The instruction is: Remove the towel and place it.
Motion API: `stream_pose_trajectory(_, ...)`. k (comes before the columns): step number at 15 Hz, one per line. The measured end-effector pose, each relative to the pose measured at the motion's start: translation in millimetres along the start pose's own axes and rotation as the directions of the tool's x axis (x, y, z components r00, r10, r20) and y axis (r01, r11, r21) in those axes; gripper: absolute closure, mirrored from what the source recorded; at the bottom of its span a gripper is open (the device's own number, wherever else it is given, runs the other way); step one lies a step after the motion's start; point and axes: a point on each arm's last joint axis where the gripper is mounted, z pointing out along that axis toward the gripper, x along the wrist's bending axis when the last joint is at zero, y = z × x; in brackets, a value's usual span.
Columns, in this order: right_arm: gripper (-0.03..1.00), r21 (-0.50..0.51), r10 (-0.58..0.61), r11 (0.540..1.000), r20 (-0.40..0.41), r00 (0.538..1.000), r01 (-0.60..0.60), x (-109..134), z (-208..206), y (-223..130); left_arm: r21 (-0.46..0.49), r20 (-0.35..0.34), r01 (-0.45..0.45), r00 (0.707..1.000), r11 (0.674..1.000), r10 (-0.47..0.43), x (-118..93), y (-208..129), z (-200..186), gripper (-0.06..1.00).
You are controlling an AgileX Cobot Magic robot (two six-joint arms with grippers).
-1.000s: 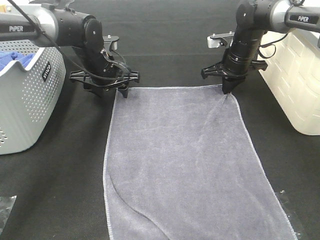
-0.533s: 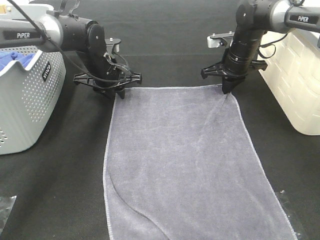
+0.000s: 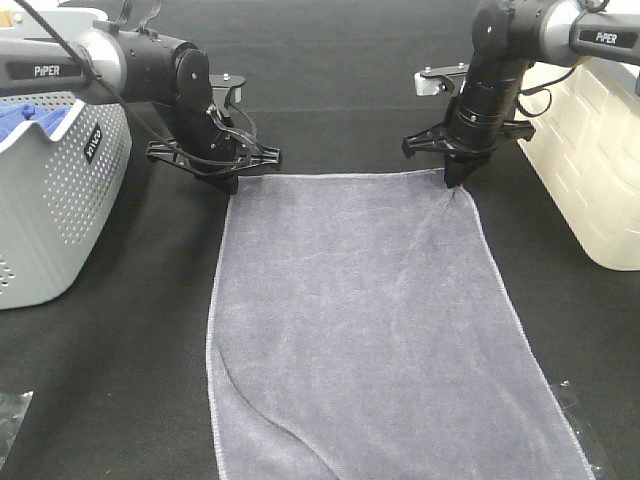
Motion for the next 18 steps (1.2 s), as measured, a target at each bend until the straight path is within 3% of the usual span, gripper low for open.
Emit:
stream_pose_trajectory(3,0.97,0.0,-0.001,1.0,0.002,1.0,0.001,-0.2,0.0,0.0,-0.031,-0.033,-0.049,0.998,0.998,0.048,2.2,6.8,-7.2,0.94)
stream_pose_trajectory(6,0.97,-0.045,-0.003,0.999,0.003,1.0,0.003,0.0,-12.9,9.2,-0.123,-0.054,-0.085,0.995,0.989,0.079,0.1,30.1,-28.1,0.94)
stream_pose_trajectory(8,0.97,-0.081,-0.004,0.997,0.003,1.0,0.004,0.1,-24.4,16.3,-0.113,-0.067,-0.091,0.994,0.989,0.084,0.9,31.6,-31.3,0.94)
stream_pose_trajectory(10,0.97,-0.072,-0.005,0.997,0.006,1.0,0.005,-0.1,-26.7,15.9,-0.055,-0.083,-0.027,0.996,0.998,0.023,3.2,25.2,-28.1,0.93)
stream_pose_trajectory(11,0.97,-0.069,-0.005,0.998,0.006,1.0,0.005,-0.1,-26.7,15.6,-0.035,-0.09,0.013,0.996,0.999,-0.016,4.2,21.7,-23.3,0.86)
stream_pose_trajectory(14,0.97,-0.065,-0.007,0.998,0.009,1.0,0.007,-0.4,-26.7,15.2,-0.004,-0.07,0.067,0.995,0.998,-0.067,3.2,13.5,-6.8,0.49)
stream_pose_trajectory(18,0.97,-0.066,-0.007,0.998,0.011,1.0,0.008,-0.5,-27.2,15.5,-0.003,-0.034,0.1,0.994,0.995,-0.1,0.5,10.3,2.9,0.46)
